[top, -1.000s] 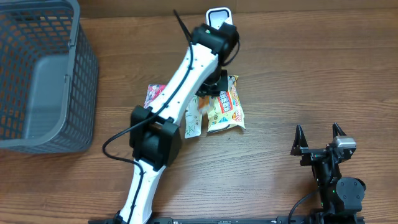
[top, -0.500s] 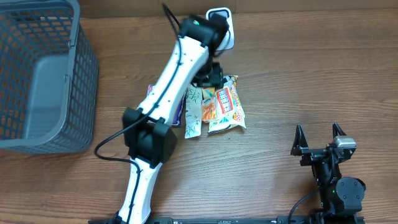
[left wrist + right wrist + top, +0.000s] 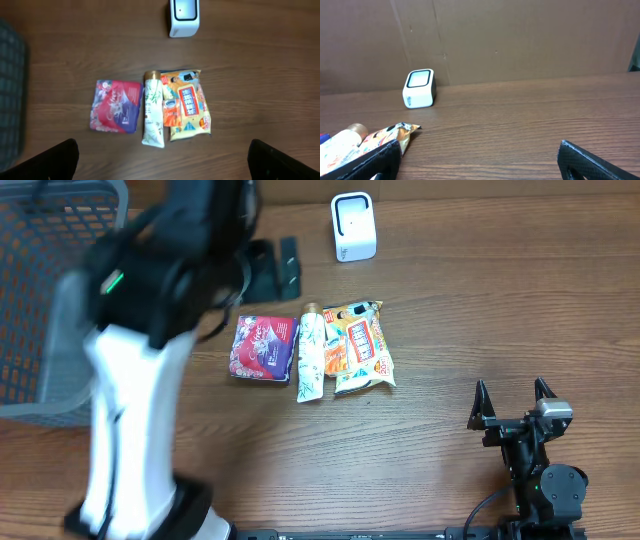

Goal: Scan the item barcode
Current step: 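Withdraw the left gripper back to the basket side, then reach the right gripper toward the yellow snack packet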

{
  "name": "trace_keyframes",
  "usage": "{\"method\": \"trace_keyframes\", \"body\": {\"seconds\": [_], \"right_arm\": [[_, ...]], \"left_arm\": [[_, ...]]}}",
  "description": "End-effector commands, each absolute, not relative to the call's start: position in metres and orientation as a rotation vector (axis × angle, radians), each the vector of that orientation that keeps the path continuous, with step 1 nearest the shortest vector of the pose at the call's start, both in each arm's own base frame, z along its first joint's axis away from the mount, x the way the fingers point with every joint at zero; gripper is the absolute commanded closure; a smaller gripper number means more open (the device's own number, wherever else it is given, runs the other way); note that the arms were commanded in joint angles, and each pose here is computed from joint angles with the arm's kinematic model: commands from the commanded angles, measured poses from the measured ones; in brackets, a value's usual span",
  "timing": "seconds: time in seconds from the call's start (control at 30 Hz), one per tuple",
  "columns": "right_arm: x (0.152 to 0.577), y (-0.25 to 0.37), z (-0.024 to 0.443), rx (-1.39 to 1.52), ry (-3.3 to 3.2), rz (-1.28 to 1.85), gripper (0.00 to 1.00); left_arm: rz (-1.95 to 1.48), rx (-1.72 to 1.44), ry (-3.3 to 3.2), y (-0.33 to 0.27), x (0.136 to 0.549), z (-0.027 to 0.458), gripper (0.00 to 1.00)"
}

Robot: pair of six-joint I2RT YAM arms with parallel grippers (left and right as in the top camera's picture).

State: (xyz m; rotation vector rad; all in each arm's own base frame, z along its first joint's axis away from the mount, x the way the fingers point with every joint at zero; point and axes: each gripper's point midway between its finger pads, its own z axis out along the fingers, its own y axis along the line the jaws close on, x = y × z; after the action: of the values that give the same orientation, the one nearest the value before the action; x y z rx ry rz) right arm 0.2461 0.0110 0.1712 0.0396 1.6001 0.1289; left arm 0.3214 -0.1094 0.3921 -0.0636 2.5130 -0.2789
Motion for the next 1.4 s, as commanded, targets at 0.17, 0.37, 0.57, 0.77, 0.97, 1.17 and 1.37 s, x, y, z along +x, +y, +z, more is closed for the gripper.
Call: {"method": "trace_keyframes", "body": {"seconds": [0.17, 0.37, 0.57, 0.77, 0.97, 1.17, 1.37], "right_arm": [[0.246, 0.010, 0.170, 0.042, 1.595, 0.121, 0.00], [0.246, 0.009, 0.170, 0.043, 1.595, 0.120, 0.00], [0.246, 0.010, 0.170, 0.042, 1.595, 0.121, 0.00], [0.246, 0.010, 0.170, 0.042, 1.595, 0.121, 0.00], [0.229, 0.073, 0.206, -0.095, 1.473, 0.603, 0.00], [0.201, 0.111, 0.222, -0.170, 1.458, 0.978, 0.00], [0.172, 0.101, 0.314, -0.261, 1.106, 0.868, 0.00]], "left_arm": [[-0.131, -0.361, 2.543, -0.031, 0.255, 0.370, 0.00], [-0.031, -0.842, 2.437, 0.037, 0.215, 0.354, 0.00], [0.007, -0.997, 2.409, 0.057, 0.198, 0.342, 0.00], [0.008, -1.000, 2.428, 0.057, 0.202, 0.338, 0.00], [0.013, -1.005, 2.446, 0.058, 0.206, 0.335, 0.00], [0.016, -1.010, 2.460, 0.058, 0.209, 0.331, 0.00], [0.020, -1.015, 2.473, 0.059, 0.212, 0.329, 0.00]]}}
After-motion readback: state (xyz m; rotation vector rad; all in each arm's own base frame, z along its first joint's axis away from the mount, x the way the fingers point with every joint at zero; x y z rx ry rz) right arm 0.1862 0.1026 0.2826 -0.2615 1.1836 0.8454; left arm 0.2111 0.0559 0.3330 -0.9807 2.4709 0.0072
